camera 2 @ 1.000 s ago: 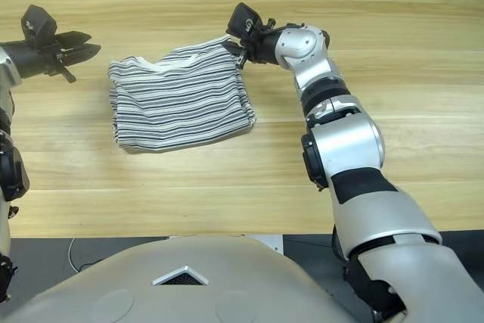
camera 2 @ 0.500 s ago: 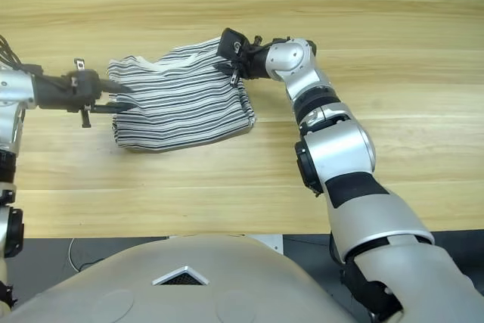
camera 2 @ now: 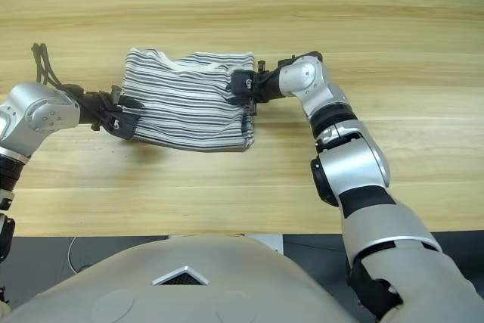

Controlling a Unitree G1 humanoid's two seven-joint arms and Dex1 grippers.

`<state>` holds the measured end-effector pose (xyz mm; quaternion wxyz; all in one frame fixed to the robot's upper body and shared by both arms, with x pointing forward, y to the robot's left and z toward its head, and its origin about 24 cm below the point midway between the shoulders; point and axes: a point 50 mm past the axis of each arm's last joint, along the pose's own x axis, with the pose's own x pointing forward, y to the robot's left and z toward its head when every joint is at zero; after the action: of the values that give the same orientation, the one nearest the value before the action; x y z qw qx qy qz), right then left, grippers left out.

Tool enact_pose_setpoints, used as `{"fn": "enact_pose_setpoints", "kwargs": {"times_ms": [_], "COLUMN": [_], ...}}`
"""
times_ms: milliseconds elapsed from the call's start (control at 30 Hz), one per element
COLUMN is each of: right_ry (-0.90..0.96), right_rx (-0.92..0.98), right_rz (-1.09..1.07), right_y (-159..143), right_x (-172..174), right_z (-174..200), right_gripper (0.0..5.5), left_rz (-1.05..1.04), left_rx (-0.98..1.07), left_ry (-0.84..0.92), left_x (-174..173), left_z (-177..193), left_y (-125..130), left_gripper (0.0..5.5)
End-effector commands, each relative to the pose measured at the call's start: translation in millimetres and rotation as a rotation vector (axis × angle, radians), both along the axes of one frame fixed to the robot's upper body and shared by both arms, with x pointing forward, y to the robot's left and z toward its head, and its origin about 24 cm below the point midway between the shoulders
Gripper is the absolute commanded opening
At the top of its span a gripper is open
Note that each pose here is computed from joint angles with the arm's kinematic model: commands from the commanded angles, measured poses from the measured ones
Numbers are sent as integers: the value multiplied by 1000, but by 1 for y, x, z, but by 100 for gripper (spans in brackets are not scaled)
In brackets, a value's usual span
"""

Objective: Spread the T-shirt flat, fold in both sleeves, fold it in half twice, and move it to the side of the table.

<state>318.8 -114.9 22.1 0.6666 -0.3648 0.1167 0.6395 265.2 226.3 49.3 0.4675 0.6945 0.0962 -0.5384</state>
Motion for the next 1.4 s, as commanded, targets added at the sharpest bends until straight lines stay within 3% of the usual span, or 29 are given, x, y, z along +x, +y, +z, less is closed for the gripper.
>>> {"fn": "enact_pose_setpoints", "kwargs": {"times_ms": [33,233,467,567,700,767,900,1167,1400], "right_ry": [159,272,377,393,294,206,73,59,-8], "right_rx": [-1,193,306,391,452,412,266,71,-131], "right_rz": [102,169,137,98,12,-53,-118,-150,-131], "right_y": [-7,38,60,59,36,23,-3,-21,-39], "right_x": [-43,-79,-83,-75,-46,-29,-14,-15,-15], "right_z": [-11,20,28,41,71,74,63,13,-15], "right_gripper": [129,129,129,129,129,129,129,129,129], "left_rz": [-205,-514,-764,-740,-472,-336,-155,52,45], "left_rx": [248,232,92,62,13,-46,-165,-255,-77], "left_ry": [-260,-614,-751,-813,-915,-874,-561,-51,-7], "left_x": [16,47,48,54,76,71,36,-9,-4], "left_z": [-5,2,3,11,52,63,47,-2,-24], "left_y": [22,13,-10,-7,20,33,41,19,26], "left_gripper": [145,145,145,145,145,145,145,145,145]}}
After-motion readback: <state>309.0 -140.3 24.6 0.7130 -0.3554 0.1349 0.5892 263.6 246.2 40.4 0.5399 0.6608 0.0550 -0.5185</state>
